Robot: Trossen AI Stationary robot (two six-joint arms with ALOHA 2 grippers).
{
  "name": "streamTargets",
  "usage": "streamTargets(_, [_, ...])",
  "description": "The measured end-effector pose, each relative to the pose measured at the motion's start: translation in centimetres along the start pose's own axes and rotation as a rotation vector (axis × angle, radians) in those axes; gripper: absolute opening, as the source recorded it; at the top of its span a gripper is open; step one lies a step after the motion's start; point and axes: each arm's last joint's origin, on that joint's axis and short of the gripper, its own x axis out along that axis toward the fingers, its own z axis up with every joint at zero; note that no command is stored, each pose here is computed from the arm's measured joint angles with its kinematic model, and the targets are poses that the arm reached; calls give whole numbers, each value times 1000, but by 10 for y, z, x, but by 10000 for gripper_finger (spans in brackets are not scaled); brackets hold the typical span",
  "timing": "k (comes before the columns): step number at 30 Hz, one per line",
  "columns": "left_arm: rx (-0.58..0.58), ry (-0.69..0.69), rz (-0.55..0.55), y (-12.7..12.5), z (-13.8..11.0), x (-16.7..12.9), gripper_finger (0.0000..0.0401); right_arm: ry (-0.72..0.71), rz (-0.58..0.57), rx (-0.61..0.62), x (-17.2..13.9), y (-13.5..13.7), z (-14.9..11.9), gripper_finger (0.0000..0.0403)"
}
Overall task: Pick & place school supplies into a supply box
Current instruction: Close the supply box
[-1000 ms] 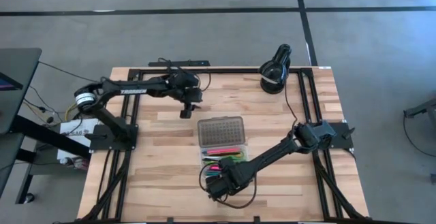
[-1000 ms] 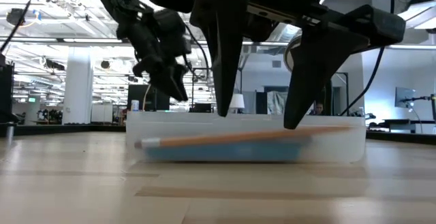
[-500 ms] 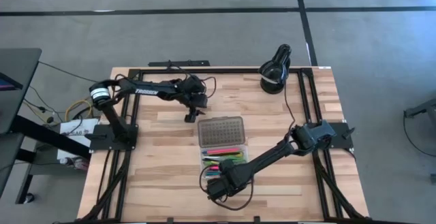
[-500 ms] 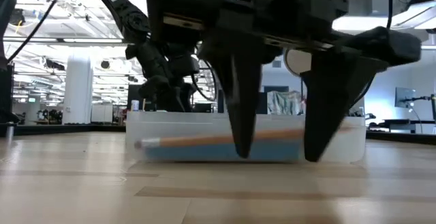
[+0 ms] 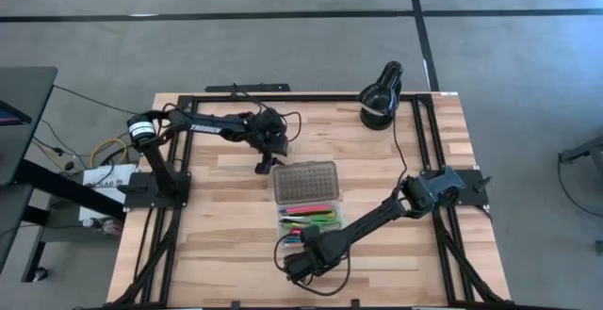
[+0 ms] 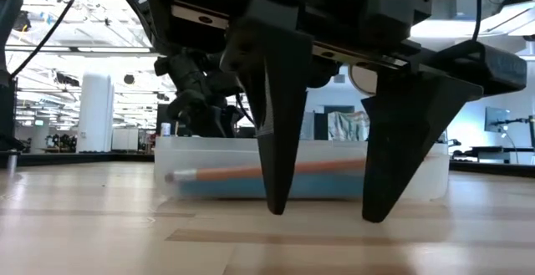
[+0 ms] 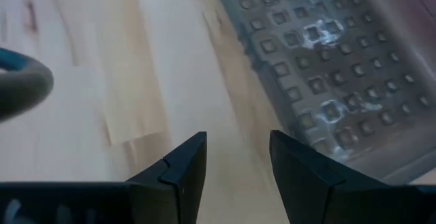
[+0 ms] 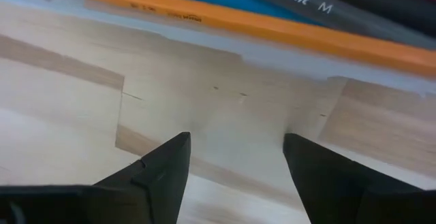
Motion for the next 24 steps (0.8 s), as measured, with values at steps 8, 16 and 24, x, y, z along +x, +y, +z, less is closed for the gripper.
streamTargets(8, [-16, 44, -56, -8, -3, 2, 155, -10, -65, -99, 0, -5, 6, 237])
streamTargets(16, [-24, 81, -100, -17, -3, 4, 155, -16, -132, -158, 0, -12, 7, 237])
streamTargets(24, [-68, 84, -180, -23, -4, 4, 155, -39, -168, -183, 0, -15, 9, 237])
